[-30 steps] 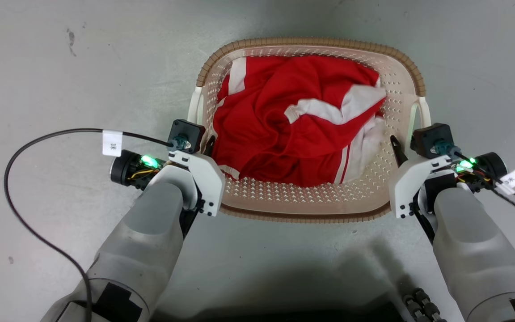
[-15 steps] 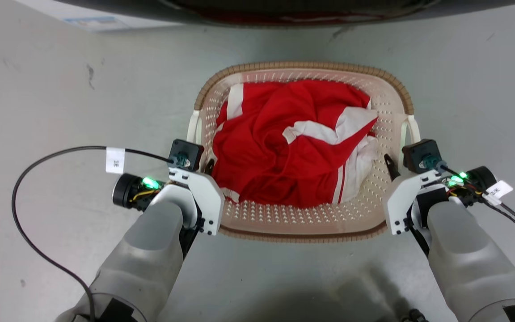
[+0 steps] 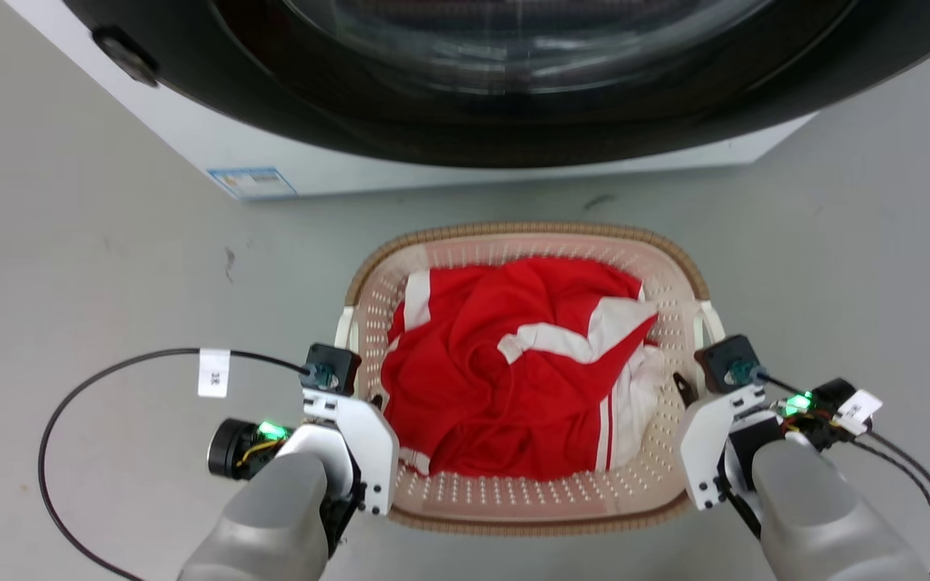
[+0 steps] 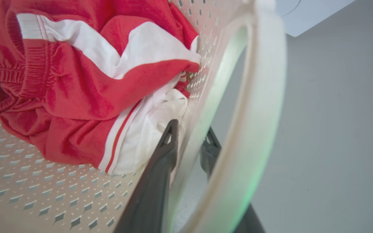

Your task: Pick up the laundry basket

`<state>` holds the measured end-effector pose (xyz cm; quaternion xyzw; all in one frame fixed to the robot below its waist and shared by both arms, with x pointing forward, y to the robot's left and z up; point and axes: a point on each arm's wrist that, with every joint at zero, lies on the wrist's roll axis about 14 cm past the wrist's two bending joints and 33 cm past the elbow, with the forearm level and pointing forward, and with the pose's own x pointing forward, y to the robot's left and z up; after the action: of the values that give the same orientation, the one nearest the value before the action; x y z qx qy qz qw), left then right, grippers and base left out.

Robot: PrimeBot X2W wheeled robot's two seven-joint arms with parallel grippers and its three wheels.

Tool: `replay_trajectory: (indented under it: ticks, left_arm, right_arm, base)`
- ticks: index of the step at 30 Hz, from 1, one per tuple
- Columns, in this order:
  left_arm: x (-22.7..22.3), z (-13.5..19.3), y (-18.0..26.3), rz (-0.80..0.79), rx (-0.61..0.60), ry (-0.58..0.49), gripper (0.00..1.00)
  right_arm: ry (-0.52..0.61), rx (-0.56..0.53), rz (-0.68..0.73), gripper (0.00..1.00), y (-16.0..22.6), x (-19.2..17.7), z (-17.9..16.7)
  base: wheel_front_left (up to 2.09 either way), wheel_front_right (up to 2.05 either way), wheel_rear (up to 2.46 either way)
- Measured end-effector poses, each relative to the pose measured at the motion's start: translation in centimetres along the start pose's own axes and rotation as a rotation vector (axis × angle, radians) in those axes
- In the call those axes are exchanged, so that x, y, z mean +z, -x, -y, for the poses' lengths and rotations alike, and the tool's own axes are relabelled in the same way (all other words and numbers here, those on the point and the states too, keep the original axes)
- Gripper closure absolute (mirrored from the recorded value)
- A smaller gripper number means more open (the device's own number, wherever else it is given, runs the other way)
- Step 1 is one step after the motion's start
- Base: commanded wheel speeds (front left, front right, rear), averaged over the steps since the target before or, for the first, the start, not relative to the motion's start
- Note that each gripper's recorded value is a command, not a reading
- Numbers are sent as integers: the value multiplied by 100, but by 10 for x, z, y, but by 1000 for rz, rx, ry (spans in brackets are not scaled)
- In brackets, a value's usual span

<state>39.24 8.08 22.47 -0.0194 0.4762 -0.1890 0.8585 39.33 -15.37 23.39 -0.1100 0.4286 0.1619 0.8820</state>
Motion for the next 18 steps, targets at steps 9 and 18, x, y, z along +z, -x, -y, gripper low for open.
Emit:
replay_trajectory:
  ticks: [9,18]
  left_arm:
    - [2,2,46,17,37,19,100]
    - [-7,4,86,7,60,46,100]
  right_arm:
    - [44,17,52,100,35,20,-17]
    - [84,39,46,100,65,28,-37]
  base:
    - [0,0,0]
    - [0,0,0]
